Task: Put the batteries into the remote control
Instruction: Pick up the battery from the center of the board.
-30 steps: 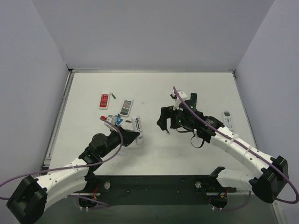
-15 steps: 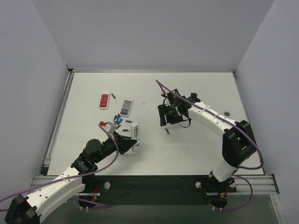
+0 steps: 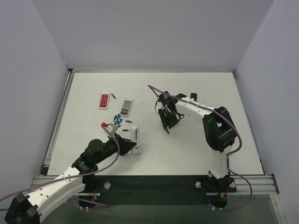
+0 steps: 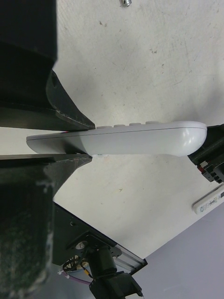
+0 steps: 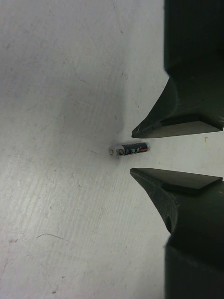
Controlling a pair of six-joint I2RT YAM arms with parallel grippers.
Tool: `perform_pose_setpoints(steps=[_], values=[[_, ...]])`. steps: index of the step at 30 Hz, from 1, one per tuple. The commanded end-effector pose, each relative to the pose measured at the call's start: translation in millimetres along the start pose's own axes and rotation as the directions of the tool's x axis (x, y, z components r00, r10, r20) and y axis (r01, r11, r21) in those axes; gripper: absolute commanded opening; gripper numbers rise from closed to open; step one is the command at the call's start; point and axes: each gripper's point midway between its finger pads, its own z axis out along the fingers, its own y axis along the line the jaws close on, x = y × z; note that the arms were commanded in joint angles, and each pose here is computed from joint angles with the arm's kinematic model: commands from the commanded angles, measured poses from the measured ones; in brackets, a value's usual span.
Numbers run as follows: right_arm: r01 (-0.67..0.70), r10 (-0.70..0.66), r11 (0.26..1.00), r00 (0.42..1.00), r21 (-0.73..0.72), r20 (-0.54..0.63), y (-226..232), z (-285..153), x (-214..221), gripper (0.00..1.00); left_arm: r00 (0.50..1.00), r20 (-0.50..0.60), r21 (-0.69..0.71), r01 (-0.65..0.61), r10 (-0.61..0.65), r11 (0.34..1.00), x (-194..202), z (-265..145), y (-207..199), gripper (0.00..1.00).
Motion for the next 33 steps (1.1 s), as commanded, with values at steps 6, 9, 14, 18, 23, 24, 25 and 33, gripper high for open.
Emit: perform_pose_setpoints(steps=[6,9,14,18,23,24,25,33], values=[[0.008,-0.005,0.999,0.998,0.046,-0.058,-3.5,8.6,0.3,0.18,1.000,0.008,0.023,-0.022,0.022,0.999,-9.2,4.0,-6.6,0.00],[0.007,-0.003,0.999,0.997,0.051,-0.073,-3.8,12.8,2.6,0.16,1.000,0.016,0.028,-0.020,0.019,0.999,-11.4,5.0,-8.0,0.00],[0.015,-0.009,0.998,0.996,0.067,-0.089,-6.9,18.3,6.6,0.10,1.000,0.012,0.037,-0.022,0.021,0.999,-13.0,7.1,-10.5,0.00],[0.027,-0.023,0.998,0.997,0.061,-0.074,-4.4,12.3,5.2,0.00,1.000,0.015,0.041,-0.018,0.018,0.999,-15.1,8.6,-11.9,0.00],[0.055,-0.055,0.998,0.996,-0.002,0.064,19.1,-30.2,-13.4,0.00,0.999,0.036,0.048,0.004,-0.006,0.999,-20.9,11.9,-14.9,0.00],[0.051,-0.049,0.999,0.994,-0.017,0.098,24.7,-38.8,-17.6,0.00,0.999,0.045,0.048,0.021,-0.023,0.999,-22.4,12.4,-15.3,0.00],[0.051,-0.043,0.998,0.986,-0.047,0.159,33.5,-58.1,-24.5,0.00,0.998,0.058,0.053,0.027,-0.030,0.998,-25.3,13.6,-16.3,0.00],[0.094,0.039,0.967,0.863,-0.236,0.504,91.1,-156.6,-55.8,0.00,0.982,0.154,0.081,0.101,-0.113,0.992,-56.8,18.6,-29.8,0.00]])
